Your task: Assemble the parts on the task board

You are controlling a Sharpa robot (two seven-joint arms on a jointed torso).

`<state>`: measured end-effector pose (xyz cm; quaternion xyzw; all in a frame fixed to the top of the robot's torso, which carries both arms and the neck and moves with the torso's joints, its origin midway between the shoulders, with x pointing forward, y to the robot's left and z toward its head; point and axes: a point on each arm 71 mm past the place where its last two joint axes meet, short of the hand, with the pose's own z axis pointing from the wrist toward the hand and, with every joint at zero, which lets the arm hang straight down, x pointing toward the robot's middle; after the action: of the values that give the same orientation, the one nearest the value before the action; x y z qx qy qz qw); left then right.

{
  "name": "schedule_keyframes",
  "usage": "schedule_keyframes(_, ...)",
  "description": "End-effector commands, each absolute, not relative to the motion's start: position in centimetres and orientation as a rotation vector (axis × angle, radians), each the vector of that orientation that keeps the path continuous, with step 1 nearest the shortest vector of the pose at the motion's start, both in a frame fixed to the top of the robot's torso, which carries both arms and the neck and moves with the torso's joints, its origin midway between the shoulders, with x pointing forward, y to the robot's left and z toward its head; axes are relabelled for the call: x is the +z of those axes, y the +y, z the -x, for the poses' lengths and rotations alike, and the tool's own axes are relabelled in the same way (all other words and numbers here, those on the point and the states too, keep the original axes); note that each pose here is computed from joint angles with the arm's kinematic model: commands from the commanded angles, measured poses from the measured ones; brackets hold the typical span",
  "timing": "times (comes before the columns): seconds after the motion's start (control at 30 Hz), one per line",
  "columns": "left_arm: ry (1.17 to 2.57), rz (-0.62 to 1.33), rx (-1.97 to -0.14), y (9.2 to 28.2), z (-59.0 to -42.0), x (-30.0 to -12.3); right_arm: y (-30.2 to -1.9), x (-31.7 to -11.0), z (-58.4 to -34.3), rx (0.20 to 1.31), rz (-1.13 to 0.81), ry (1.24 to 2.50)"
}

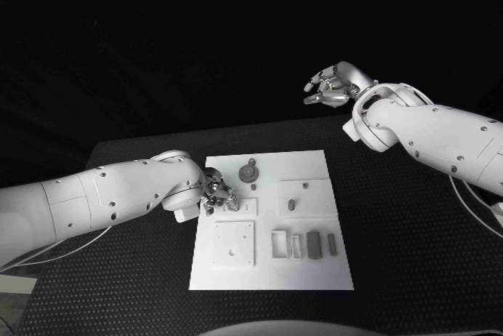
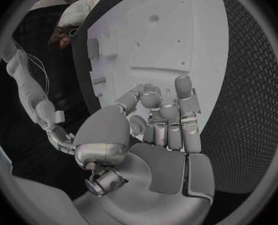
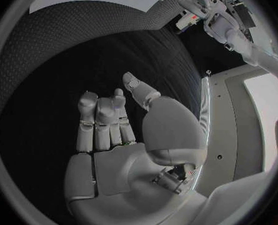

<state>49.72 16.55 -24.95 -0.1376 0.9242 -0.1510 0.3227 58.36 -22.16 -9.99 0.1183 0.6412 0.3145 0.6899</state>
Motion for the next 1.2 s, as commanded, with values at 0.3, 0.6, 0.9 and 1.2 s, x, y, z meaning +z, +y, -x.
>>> schedule_keyframes(0.3, 2.393, 0.364, -0.404, 16.5, -50.0, -24.82, -22.12, -10.01, -58.39, 0.711, -0.262, 1.443)
schedule_keyframes(0.6, 2.396, 0.361, -0.396, 16.55, -50.01, -24.84, -22.07, -10.16, -58.53, 0.759, -0.295, 1.458)
schedule_keyframes(0.9, 2.421, 0.336, -0.396, 16.15, -49.87, -24.96, -21.97, -10.24, -58.57, 0.78, -0.305, 1.469)
schedule_keyframes(1.2, 2.427, 0.333, -0.39, 16.18, -49.84, -25.09, -21.76, -10.32, -58.6, 0.803, -0.309, 1.481)
